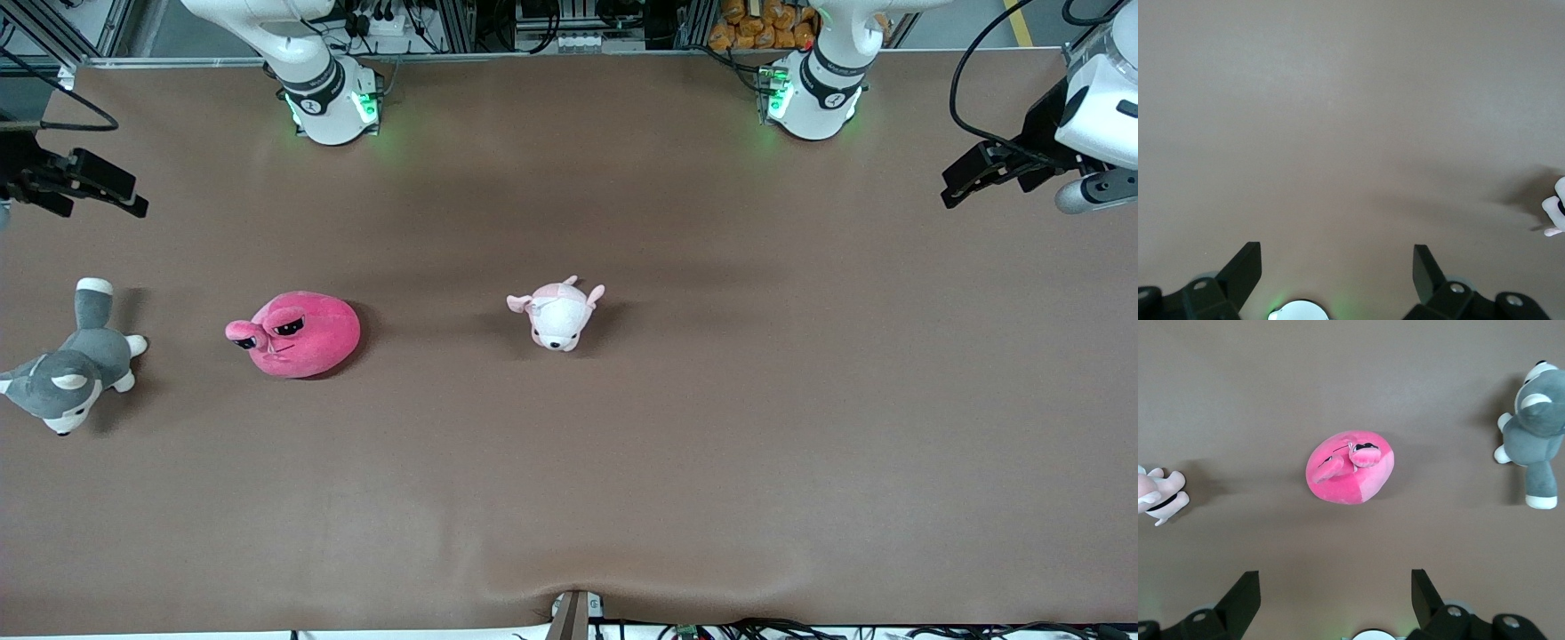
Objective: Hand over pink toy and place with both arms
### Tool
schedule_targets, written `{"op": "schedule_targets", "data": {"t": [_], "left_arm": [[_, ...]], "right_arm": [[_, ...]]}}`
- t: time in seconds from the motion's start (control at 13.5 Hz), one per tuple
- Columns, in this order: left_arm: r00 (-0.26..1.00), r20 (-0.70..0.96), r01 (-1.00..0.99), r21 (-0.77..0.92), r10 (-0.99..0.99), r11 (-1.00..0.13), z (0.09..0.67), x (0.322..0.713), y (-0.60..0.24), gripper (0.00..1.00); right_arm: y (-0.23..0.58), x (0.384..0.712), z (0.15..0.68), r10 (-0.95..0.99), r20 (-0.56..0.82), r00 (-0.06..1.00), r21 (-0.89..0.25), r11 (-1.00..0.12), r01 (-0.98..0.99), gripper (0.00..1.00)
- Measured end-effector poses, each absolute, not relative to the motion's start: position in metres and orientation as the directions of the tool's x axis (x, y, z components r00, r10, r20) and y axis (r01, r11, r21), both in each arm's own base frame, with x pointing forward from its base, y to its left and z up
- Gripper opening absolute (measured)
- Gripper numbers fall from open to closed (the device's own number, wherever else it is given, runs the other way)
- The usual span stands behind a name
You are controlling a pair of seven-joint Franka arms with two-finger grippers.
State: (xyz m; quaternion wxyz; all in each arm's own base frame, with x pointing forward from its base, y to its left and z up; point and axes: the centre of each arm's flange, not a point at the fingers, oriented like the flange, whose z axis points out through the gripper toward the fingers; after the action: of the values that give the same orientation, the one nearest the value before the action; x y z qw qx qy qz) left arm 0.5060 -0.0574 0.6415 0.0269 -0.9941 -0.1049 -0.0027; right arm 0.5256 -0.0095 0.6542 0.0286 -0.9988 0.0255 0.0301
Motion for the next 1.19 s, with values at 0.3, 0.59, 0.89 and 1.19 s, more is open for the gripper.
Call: {"op": "schedule_targets", "data": {"t": [0.3, 0.59, 0.89, 1.19], "left_arm": [[0.979, 0.015, 0.206, -0.050, 0.206, -0.977, 0.647, 0.509, -0.057, 1.00], [0.979, -0.011, 0.204, -0.059, 0.205, -0.977, 0.655, 0.503, -0.057, 1.00], [0.994, -0.029, 0.106, -0.060, 0.108, -0.993, 0.657, 0.501, -0.056, 1.00], [0.998, -0.037, 0.052, -0.058, 0.054, -0.997, 0.657, 0.501, -0.053, 1.00]], "right_arm": [[-0.002, 0.524, 0.657, -0.033, -0.055, 0.998, -0.011, -0.999, -0.033, 1.00], [-0.003, 0.524, 0.660, -0.039, -0.047, 0.998, -0.011, -0.999, -0.039, 1.00], [-0.003, 0.524, 0.668, -0.040, -0.029, 0.999, -0.012, -0.999, -0.040, 1.00], [-0.003, 0.524, 0.668, -0.040, -0.029, 0.999, -0.012, -0.999, -0.040, 1.00]]}}
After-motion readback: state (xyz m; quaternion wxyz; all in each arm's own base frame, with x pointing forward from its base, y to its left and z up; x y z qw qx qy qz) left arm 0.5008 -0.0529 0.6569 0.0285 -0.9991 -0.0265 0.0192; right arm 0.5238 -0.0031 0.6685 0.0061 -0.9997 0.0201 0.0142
